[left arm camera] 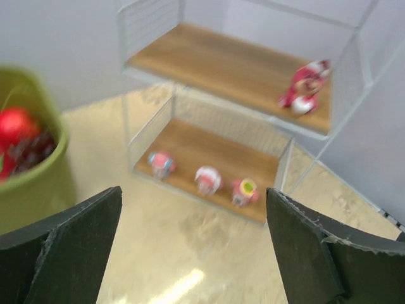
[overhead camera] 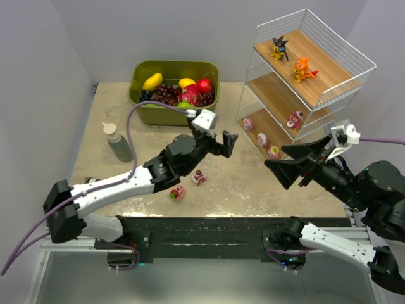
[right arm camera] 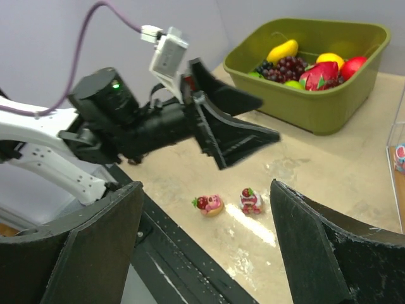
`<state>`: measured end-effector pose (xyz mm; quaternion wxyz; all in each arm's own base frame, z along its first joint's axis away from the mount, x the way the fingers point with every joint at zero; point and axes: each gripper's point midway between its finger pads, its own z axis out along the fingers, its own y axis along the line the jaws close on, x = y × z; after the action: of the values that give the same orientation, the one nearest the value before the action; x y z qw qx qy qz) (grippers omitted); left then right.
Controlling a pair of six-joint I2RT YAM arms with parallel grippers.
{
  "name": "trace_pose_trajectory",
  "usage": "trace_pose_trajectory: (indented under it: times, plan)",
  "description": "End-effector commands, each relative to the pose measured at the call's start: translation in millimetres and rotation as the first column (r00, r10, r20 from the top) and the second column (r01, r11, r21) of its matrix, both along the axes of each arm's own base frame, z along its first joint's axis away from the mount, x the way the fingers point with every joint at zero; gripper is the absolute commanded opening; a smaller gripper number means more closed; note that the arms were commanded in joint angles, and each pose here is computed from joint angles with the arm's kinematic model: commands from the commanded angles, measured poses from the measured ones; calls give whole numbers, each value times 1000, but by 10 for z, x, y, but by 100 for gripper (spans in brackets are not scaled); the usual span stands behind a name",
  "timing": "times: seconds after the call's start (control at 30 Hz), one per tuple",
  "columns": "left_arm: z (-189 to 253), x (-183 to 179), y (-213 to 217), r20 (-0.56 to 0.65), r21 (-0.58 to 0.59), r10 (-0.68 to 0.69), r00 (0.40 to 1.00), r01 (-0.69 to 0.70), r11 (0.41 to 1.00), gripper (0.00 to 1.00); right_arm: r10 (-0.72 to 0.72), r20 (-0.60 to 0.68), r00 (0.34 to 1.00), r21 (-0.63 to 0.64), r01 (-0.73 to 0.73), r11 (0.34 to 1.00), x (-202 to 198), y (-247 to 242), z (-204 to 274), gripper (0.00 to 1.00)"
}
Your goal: Place and organize the plastic toys onto the shelf
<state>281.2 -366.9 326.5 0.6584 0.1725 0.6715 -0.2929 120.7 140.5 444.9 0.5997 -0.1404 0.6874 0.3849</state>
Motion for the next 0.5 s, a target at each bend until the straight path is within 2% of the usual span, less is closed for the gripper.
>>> trace_pose_trajectory:
  times: [0.0,0.1,0.13,0.23,0.3,0.37,0.47]
  plan:
    - [-612,-15,713,-224,26,304,926,-306,952,99,-28,-24,999,-32,28,999,97,53,-177,85]
    - [-1161,-224,979,-334,127,381,862,-360,924,100,-32,-45,998,-52,30,998,133,97,-309,85]
    - [-1353,-301,1074,-388,156,412,824,-382,911,100,-34,-51,998,-53,32,998,138,102,-341,85]
    - [-1747,-431,1210,-455,211,448,769,-396,894,100,-38,-74,997,-72,32,997,168,144,-500,85]
    - [-1938,-494,1196,-475,220,423,772,-361,906,97,-38,-80,996,-75,32,997,183,167,-546,85]
    - [-1937,-487,1065,-474,175,363,803,-318,932,90,-38,-91,995,-81,30,996,192,188,-600,85]
    - [-2086,-470,1026,-471,193,365,803,-310,931,85,-28,-100,995,-85,19,996,190,220,-621,85]
